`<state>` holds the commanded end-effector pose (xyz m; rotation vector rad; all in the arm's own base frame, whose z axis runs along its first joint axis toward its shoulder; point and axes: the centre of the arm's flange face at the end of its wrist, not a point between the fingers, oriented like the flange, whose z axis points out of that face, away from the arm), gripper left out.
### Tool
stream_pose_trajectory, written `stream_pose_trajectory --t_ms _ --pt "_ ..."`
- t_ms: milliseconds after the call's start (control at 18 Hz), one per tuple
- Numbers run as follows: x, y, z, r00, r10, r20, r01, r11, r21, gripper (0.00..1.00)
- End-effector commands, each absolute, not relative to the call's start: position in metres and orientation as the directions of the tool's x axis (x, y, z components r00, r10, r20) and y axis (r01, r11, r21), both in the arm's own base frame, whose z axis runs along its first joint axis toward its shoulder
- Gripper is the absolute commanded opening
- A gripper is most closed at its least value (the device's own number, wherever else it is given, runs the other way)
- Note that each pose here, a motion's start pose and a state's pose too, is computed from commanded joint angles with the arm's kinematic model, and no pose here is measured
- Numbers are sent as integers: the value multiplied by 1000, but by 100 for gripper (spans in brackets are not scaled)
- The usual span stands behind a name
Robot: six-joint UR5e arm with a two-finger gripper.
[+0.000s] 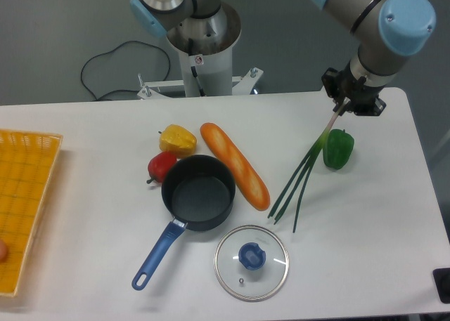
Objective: Pick up the green onion
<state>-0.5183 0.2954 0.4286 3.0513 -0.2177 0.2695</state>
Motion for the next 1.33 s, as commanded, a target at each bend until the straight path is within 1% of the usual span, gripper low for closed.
stream_pose_trajectory --t_ms 111,222,389,667,1333 --pt "-517 296 433 975 -130 180 -134 -991 12 11" --pt "-518 289 431 972 -123 202 -125 -992 -3 11" --pt "-516 290 433 971 -121 207 -119 -993 -22 11" --pt "-521 285 435 971 -95 221 -70 -990 -120 11" --pt "-516 289 433 969 -104 226 -78 -990 -121 11"
